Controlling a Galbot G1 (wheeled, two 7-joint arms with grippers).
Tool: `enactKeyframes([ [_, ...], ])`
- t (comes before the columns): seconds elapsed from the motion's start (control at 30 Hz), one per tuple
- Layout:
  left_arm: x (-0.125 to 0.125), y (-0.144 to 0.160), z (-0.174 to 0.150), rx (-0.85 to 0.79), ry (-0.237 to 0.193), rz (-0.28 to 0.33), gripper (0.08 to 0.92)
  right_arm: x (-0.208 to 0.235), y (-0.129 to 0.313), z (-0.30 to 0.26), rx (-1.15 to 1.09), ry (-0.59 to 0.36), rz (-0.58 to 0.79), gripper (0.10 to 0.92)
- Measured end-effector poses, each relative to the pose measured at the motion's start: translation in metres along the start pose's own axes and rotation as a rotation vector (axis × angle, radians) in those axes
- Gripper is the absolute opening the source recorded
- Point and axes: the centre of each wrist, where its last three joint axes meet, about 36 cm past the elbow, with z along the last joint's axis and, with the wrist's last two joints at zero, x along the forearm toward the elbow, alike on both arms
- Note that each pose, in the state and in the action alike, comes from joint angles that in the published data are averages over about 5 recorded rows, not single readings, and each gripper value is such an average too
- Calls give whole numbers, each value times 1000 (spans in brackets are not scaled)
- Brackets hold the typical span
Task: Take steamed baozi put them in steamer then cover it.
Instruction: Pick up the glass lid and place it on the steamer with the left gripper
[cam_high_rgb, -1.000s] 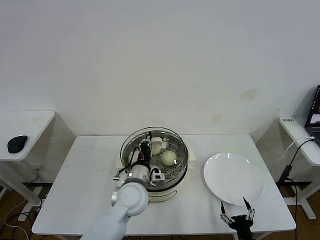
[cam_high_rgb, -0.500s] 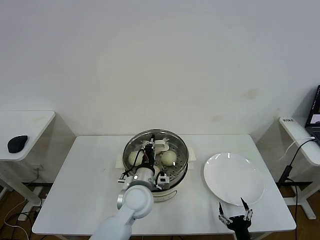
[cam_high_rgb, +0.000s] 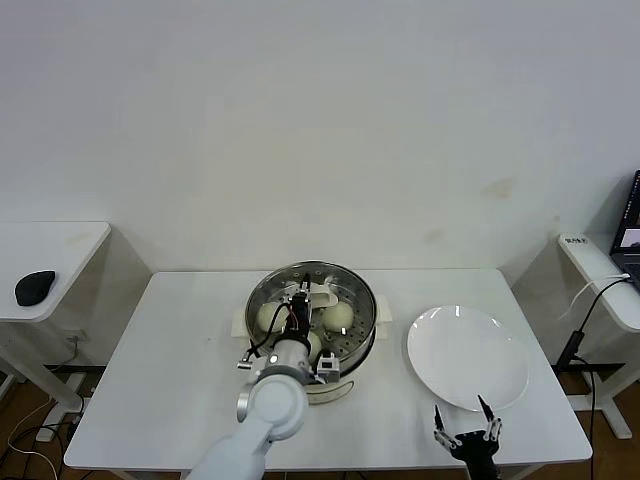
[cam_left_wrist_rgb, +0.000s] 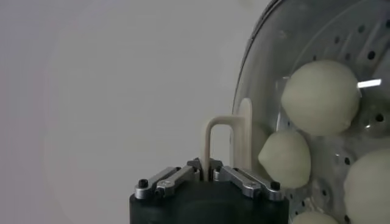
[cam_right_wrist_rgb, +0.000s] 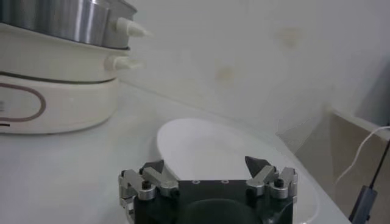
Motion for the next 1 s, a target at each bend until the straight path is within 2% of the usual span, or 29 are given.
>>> enactKeyframes([
  [0.77, -2, -4, -7, 16, -3, 0, 148, 0, 5, 0, 4, 1, -12, 823],
  [0.87, -2, -4, -6, 17, -1, -1, 175, 0, 5, 1, 5, 2, -13, 823],
  [1.0, -1, -4, -4, 16, 0, -3, 274, 0, 5, 0, 6, 2, -15, 823],
])
